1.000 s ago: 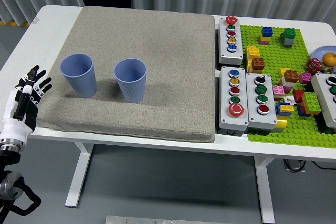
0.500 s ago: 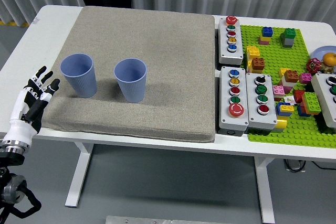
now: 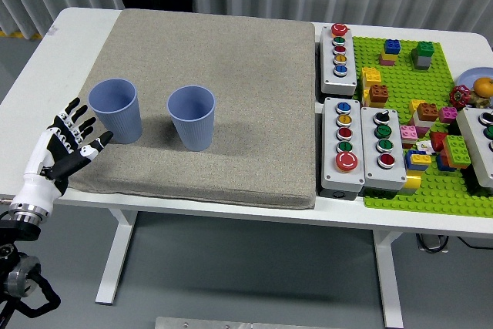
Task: Pick cup pour cup place
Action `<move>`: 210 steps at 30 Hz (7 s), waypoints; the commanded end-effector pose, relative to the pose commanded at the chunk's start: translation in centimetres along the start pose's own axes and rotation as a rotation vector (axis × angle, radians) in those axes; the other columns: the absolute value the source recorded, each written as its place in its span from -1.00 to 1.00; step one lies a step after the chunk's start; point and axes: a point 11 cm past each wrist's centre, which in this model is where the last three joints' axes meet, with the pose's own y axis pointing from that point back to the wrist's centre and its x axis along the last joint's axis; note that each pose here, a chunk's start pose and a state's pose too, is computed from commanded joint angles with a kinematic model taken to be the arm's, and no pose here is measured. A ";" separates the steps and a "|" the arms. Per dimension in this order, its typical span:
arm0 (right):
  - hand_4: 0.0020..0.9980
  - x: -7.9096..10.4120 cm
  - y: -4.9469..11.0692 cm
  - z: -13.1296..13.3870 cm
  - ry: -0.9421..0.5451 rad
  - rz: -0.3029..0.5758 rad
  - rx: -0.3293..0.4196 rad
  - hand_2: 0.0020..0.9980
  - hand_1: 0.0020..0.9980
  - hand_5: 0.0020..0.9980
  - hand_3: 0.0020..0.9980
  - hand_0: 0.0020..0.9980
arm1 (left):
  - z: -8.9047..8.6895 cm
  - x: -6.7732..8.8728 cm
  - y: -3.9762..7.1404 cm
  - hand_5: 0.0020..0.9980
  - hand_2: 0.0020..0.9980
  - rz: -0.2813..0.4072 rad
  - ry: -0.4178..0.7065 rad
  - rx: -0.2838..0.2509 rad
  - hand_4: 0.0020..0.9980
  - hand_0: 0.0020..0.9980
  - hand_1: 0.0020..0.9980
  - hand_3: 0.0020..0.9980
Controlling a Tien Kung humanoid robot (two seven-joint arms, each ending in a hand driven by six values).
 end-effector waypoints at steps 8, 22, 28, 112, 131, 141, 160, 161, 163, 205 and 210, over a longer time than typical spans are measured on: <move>-1.00 -0.1 0.0 -0.1 -0.003 -0.001 0.002 0.18 0.27 -0.73 0.15 0.41 | -0.2 0.7 -0.7 -0.61 1.00 0.025 0.005 0.007 0.81 0.86 0.84 1.00; -1.00 -0.3 0.1 -0.6 -0.013 -0.005 0.010 0.18 0.26 -0.73 0.15 0.41 | -1.6 1.4 -2.2 -0.59 1.00 0.052 -0.009 0.049 0.80 0.86 0.83 0.97; -1.00 -0.3 0.2 -0.7 -0.012 -0.007 0.013 0.18 0.26 -0.73 0.15 0.42 | -1.5 0.6 -2.5 -0.59 1.00 0.032 -0.013 0.043 0.80 0.86 0.84 0.97; -1.00 -0.7 0.3 -1.0 -0.022 -0.016 0.022 0.18 0.26 -0.73 0.15 0.42 | -1.6 -0.8 -4.1 -0.55 1.00 -0.007 -0.064 0.059 0.76 0.86 0.84 0.90; -1.00 -0.7 0.3 -1.0 -0.018 -0.017 0.021 0.18 0.26 -0.74 0.15 0.42 | -1.3 -0.9 -4.7 -0.60 1.00 -0.017 -0.070 0.058 0.73 0.86 0.84 0.88; -1.00 -0.6 0.2 -0.8 -0.014 -0.016 0.018 0.18 0.26 -0.74 0.15 0.42 | -1.6 -1.4 -5.0 -0.60 1.00 -0.027 -0.066 0.066 0.72 0.86 0.84 0.86; -1.00 -0.8 0.3 -1.0 -0.017 -0.021 0.021 0.18 0.26 -0.74 0.15 0.42 | -1.2 -1.4 -5.9 -0.58 1.00 -0.027 -0.062 0.061 0.73 0.86 0.84 0.85; -1.00 -0.8 0.3 -1.0 -0.017 -0.021 0.021 0.18 0.26 -0.74 0.15 0.42 | -1.2 -1.4 -5.9 -0.58 1.00 -0.027 -0.063 0.060 0.73 0.86 0.84 0.85; -1.00 -0.8 0.3 -1.0 -0.017 -0.022 0.021 0.18 0.26 -0.74 0.15 0.42 | -1.1 -1.5 -6.1 -0.58 1.00 -0.031 -0.065 0.060 0.73 0.86 0.84 0.85; -1.00 -0.9 0.4 -1.2 -0.013 -0.023 0.023 0.18 0.26 -0.74 0.15 0.41 | 0.0 -3.4 -5.5 -0.69 0.14 0.069 -0.125 -0.004 0.53 0.08 0.04 0.17; -1.00 -0.8 0.3 -1.0 -0.010 -0.020 0.020 0.17 0.26 -0.74 0.15 0.41 | 3.3 -4.4 -5.2 -0.67 0.12 0.068 -0.223 -0.104 0.54 0.06 0.03 0.16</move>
